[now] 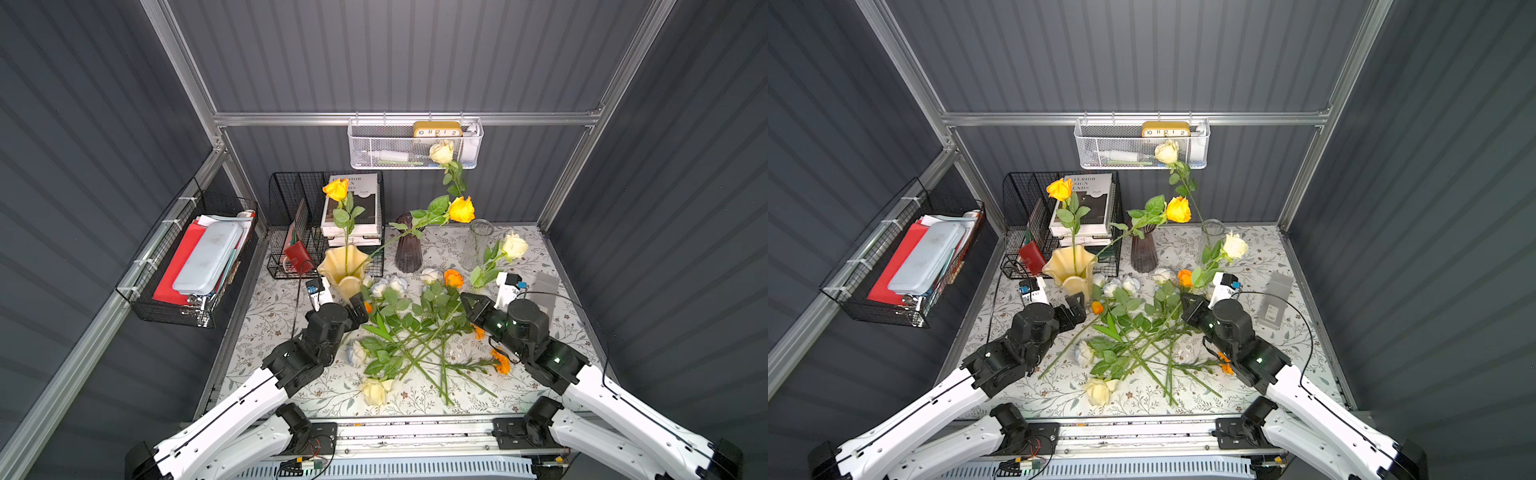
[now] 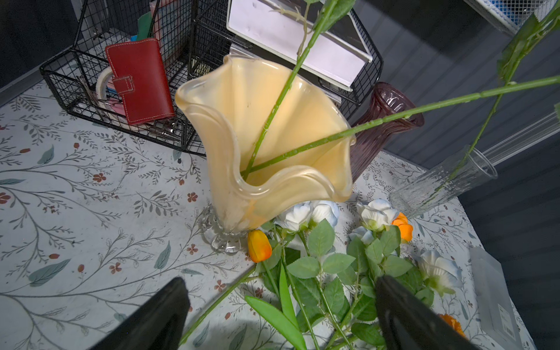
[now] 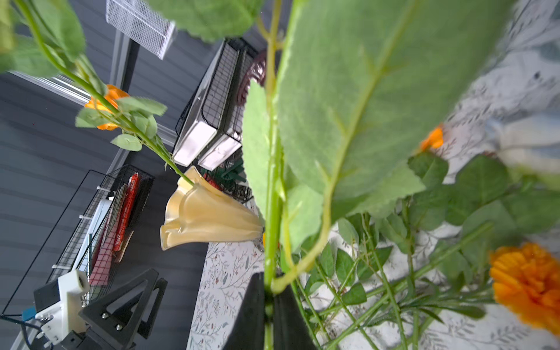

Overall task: Arrange the flowers in different vases according to their colors
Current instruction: Pick up the flower at the center of the board, then insert the flower into the vase.

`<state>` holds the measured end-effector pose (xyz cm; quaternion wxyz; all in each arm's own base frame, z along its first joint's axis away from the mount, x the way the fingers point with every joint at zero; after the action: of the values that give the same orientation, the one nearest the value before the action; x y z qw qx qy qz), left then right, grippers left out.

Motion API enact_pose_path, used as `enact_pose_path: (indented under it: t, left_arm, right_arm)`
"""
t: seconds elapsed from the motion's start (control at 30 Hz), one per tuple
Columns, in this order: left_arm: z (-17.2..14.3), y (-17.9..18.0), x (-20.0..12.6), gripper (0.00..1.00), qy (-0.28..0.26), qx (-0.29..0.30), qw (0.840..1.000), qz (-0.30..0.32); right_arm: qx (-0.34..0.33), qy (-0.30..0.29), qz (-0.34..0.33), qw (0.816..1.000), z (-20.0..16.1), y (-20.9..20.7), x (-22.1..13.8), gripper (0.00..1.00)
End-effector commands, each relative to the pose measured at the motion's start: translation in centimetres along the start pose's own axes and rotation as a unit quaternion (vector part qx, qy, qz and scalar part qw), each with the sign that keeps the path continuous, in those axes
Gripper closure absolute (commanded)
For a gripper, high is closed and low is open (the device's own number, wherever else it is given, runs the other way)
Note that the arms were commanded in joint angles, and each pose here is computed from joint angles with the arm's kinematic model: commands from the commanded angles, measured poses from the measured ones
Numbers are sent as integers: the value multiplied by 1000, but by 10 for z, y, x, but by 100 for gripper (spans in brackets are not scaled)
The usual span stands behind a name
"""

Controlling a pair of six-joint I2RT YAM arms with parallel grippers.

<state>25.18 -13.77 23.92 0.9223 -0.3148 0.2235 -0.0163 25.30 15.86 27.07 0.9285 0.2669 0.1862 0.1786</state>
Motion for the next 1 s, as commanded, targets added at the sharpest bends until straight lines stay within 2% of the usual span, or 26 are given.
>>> enact_pose_path:
  t: [0.0,0.07,0.2,0.27,0.4,0.63,0.73,0.97]
  left_arm:
    - [-2,-4,5,1,4,11,1000,-10]
    - [-5,-7,8,1,8,14,1000,-14]
    - [-6,-12,12,1,11,17,1000,-20]
    - [-6,-14,12,1,10,17,1000,-24]
    - [-4,-14,13,1,7,19,1000,-20]
    - [-12,-20,25,1,21,29,999,-17]
    - [-13,-21,27,1,22,29,999,-20]
    - [-13,-17,26,1,23,25,999,-18]
  right_arm:
    - [-100,-64,-44,992,47,5,-13,100]
    - [-150,-89,-59,983,69,12,-15,100]
    - [-209,-149,-90,962,103,20,-19,100]
    - [-210,-172,-99,957,121,22,-21,100]
    - [-210,-200,-59,955,152,47,-24,100]
    - [-236,-264,-99,930,209,60,-33,100]
    - [-263,-291,-118,912,234,68,-34,100]
    - [-316,-332,-214,863,277,63,-21,100]
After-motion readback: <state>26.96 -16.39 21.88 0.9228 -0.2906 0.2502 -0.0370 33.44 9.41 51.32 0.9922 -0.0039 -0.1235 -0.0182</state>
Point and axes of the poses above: each gripper's point midway between its finger pads, its own x axis out along the fingers, its own y axis along the line the jaws close on, z = x × y, the point moved 2 cm from there along -x, back along the fingers, and after that the axes turned 15 degrees about -x, right-handed, at the moved point
